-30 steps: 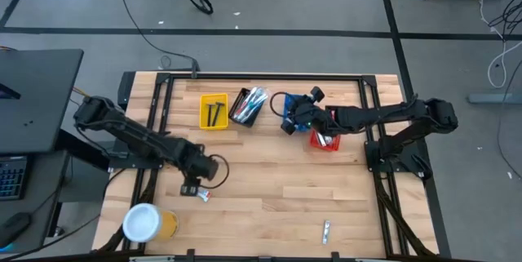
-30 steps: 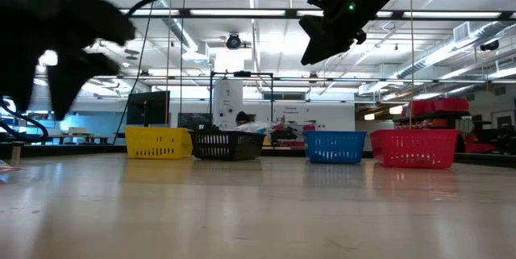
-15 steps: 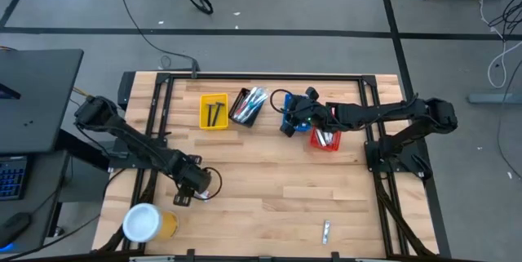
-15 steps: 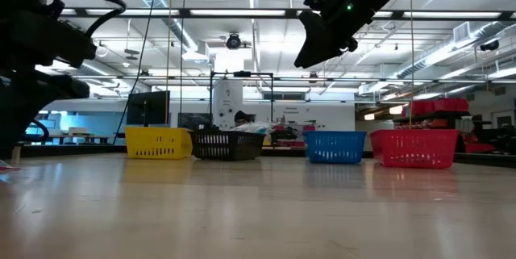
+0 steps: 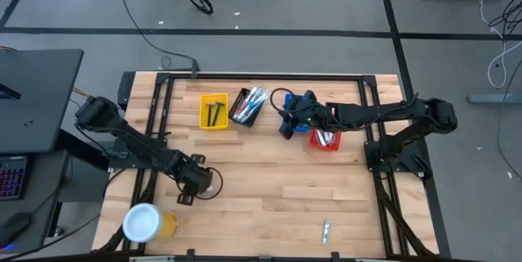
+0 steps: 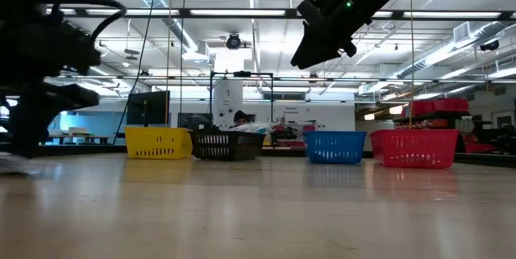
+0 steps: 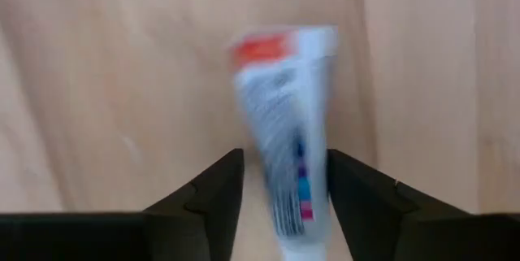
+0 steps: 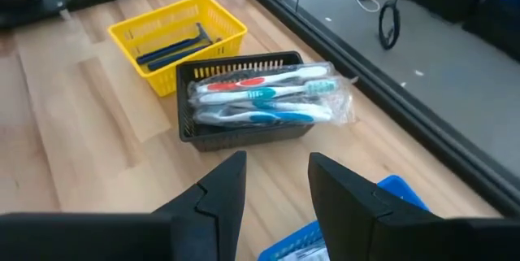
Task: Pick & Place Travel size toiletries
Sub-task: Put the blue toothpaste into the blue bin
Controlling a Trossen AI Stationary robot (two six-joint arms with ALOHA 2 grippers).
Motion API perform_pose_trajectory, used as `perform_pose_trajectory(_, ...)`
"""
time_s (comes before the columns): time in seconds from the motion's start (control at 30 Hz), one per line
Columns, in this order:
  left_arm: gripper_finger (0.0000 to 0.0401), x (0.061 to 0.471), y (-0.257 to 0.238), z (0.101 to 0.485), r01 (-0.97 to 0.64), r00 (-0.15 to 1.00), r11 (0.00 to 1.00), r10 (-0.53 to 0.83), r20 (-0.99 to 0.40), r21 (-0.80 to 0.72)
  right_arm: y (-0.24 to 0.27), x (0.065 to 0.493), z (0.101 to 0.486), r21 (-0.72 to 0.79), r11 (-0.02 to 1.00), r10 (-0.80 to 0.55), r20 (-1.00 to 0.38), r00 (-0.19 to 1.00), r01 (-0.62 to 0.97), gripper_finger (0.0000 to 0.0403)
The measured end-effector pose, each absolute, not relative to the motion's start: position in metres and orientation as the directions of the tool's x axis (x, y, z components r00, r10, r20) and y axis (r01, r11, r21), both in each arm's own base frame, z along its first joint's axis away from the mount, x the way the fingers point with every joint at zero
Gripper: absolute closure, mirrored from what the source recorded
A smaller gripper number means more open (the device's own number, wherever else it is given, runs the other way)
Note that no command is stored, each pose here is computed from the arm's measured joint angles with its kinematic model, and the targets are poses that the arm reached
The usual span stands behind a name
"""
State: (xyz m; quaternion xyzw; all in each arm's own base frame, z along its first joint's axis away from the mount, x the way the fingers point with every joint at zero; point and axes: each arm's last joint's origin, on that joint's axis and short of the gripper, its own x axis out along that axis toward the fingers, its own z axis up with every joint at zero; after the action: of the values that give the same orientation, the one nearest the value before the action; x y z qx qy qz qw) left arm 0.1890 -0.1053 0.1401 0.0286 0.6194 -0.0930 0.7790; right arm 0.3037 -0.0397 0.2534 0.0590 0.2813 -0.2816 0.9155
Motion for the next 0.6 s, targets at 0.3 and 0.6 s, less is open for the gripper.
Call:
perform_pose_trajectory(0.3,0.0308,0.202,-0.096,0.143,0.108,0.304,0.992,-0.099,-0.948,-0.069,-0.039,0.304,0.252,0.014,0.827,-0.46,-0.557,0.692,0.561,0.0258)
perform_pose_trajectory(0.6,0.0343,0.225,-0.079,0.15,-0.016,0.501,1.0,0.007,-0.865,0.0,-0.036,0.306,0.251,0.053,0.847,-0.409,-0.569,0.713,0.529,0.0258)
